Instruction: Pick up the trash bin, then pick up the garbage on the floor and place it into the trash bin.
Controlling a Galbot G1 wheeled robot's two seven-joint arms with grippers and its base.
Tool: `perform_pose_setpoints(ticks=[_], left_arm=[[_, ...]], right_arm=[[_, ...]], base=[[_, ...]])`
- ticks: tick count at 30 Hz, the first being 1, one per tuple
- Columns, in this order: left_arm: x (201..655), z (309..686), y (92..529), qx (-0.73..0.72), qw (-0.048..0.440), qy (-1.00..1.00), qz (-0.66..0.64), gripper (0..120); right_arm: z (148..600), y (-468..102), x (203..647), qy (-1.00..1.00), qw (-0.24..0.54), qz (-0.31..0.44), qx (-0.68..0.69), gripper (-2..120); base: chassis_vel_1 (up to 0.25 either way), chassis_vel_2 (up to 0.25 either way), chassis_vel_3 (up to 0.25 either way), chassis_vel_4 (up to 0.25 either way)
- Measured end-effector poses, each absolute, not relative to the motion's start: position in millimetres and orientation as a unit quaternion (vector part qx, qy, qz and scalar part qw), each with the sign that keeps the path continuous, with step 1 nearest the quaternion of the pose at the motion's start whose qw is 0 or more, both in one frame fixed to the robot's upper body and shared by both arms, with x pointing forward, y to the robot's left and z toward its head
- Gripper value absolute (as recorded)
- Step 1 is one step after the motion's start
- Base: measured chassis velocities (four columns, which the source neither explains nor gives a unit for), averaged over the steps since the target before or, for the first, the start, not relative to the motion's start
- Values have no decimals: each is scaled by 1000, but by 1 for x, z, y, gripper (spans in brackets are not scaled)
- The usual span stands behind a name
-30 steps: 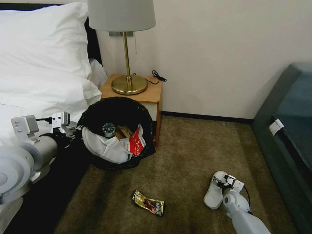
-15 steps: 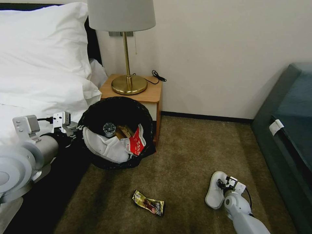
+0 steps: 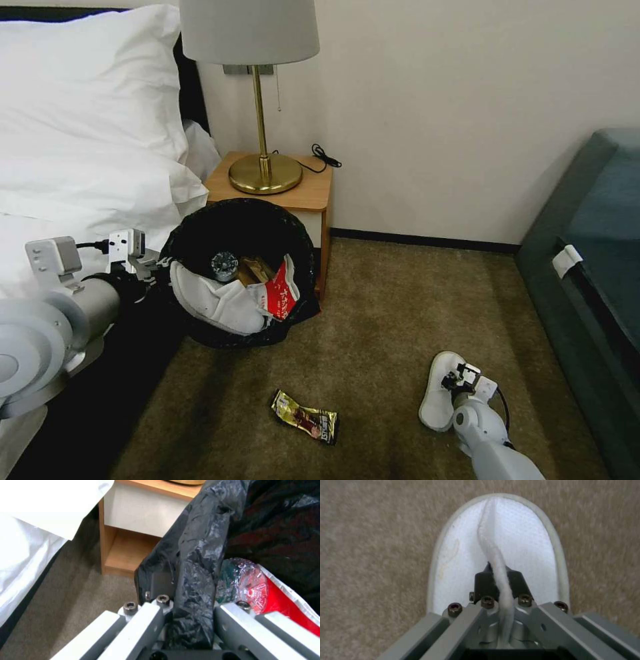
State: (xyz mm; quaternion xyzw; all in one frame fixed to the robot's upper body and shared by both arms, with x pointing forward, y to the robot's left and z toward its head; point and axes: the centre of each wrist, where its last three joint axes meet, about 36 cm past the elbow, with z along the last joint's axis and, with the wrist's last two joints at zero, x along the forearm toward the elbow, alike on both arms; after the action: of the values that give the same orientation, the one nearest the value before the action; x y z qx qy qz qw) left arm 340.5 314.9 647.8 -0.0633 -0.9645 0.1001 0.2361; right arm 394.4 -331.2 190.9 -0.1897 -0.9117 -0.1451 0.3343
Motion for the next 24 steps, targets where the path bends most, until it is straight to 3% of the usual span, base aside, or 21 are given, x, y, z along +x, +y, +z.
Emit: perform_pose_setpoints(ticks=[8,9,17,19,24], left_arm=[[336,649,312,-64,236,-965,99,1],[335,649,311,-65,237,-964,98,1],[335,648,309,-68,237,-965,94,1],[334,646,307,-73,239,-964,94,1],[333,645,305,-77,243,-962,96,1]], right_arm=[[255,-345,391,-947,262,-105,-156,0],[286,-348,389,-957,235,-97,-139,0],[382,-350,396,-989,114,-60,-73,0],[434,-349,401,-997,58,-45,-37,0],[481,-338,405,-999,16,-48,2,0]], base=[[0,0,0,0],[0,0,0,0],[0,0,0,0],[0,0,0,0],[0,0,0,0]])
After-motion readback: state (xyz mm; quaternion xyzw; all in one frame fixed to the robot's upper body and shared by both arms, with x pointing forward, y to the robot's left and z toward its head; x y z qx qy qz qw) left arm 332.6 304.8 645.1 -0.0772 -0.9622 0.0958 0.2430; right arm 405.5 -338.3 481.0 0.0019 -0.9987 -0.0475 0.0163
